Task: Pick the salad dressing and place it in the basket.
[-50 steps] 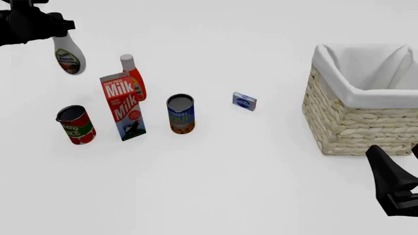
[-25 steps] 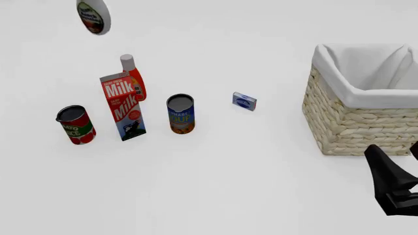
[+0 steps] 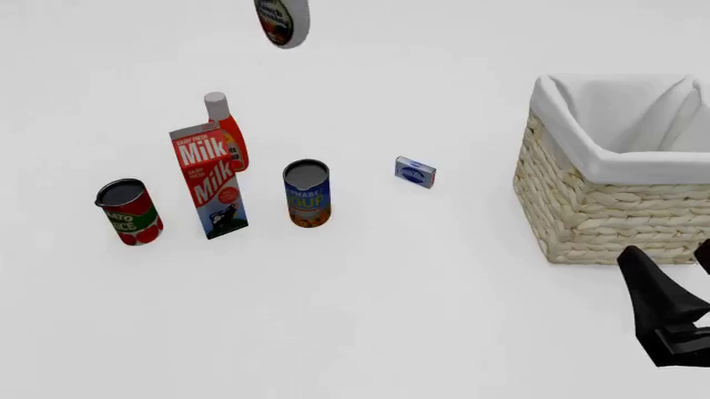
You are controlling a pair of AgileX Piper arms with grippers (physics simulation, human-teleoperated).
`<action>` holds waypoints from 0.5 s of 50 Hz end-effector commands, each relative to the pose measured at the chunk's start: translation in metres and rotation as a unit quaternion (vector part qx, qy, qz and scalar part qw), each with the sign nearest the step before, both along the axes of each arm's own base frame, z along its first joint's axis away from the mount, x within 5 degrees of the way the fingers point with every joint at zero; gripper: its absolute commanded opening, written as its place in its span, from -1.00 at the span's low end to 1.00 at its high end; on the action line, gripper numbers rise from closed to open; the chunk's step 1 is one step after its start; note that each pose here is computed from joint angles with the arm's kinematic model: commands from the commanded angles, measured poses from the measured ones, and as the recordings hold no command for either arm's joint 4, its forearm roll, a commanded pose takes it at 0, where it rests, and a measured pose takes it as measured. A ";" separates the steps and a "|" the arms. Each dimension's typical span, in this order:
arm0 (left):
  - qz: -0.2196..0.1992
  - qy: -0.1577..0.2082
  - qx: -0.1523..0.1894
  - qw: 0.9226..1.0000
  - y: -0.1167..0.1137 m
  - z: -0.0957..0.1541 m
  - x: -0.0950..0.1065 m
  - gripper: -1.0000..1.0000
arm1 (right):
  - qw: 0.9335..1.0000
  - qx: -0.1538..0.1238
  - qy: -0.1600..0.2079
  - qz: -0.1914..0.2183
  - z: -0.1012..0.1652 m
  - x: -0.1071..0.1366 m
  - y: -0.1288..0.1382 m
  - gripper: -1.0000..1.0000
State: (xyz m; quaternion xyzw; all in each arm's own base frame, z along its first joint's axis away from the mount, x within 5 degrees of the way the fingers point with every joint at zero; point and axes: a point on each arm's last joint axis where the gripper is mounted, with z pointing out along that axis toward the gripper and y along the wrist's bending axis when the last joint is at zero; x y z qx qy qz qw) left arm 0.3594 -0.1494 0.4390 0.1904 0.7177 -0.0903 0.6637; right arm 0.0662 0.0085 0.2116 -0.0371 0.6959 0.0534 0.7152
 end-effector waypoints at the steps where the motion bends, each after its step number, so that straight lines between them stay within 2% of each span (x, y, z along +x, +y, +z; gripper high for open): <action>1: -0.073 -0.005 -0.005 0.997 -0.046 0.001 -0.035 -1.00 | 1.000 0.000 0.000 0.001 0.000 0.000 0.000 1.00; 12: -0.111 -0.015 -0.014 0.994 -0.068 0.003 -0.054 -1.00 | 1.000 0.001 0.000 0.002 0.000 0.000 0.000 1.00; 25: -0.135 -0.002 -0.024 0.991 -0.090 -0.015 -0.056 -1.00 | 1.000 0.000 -0.001 0.004 0.000 0.000 0.001 1.00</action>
